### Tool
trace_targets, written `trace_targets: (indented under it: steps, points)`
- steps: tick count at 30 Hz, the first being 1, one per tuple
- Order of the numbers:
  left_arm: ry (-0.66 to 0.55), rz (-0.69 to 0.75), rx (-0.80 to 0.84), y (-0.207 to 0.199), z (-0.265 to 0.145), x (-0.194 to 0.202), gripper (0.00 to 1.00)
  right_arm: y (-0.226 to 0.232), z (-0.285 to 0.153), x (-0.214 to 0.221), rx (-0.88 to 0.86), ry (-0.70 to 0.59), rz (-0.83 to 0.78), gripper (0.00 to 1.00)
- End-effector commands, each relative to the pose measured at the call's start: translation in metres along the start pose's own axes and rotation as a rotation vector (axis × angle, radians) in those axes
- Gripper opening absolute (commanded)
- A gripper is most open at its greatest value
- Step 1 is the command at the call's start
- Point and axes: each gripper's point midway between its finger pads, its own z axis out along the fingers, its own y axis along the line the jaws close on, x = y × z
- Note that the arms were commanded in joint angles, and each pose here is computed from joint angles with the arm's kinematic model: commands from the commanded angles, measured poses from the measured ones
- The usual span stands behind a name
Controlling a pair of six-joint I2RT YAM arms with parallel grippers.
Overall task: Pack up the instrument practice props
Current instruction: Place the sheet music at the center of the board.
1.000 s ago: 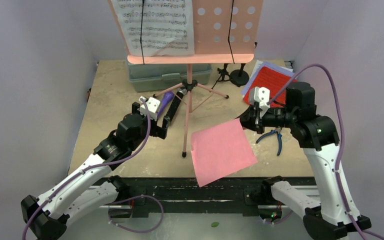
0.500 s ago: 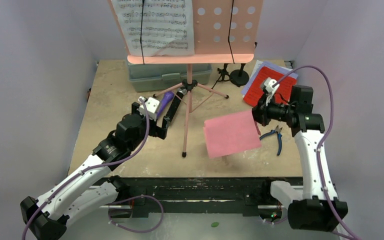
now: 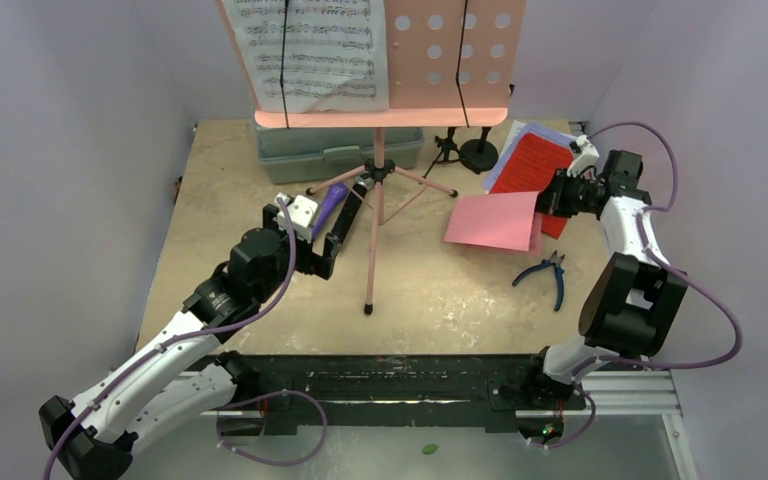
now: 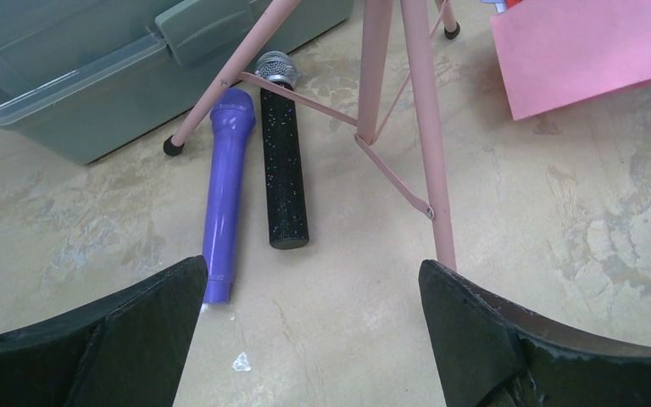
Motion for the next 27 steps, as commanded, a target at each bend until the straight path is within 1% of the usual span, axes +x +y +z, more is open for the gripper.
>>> trace_targets:
  steps: [1,6,14,21,27]
  points:
    - [-0.046,-0.008,0.013,-0.001,-0.003,-0.013,0.95,-0.036,-0.005,-0.052,0.216,-0.165,0.007,0.0]
    - [-0.046,-0.008,0.022,-0.003,-0.002,-0.014,0.95,-0.065,-0.003,-0.058,0.334,-0.189,0.033,0.0]
    - [-0.047,-0.01,0.028,-0.003,-0.003,-0.014,0.95,-0.085,0.006,-0.06,0.38,-0.183,0.045,0.0]
    - [-0.045,-0.01,0.032,-0.004,-0.003,-0.013,0.95,-0.105,0.009,-0.058,0.453,-0.183,0.046,0.06]
    - [-0.045,-0.011,0.033,-0.005,-0.003,-0.013,0.95,-0.119,0.01,-0.061,0.505,-0.192,0.031,0.08]
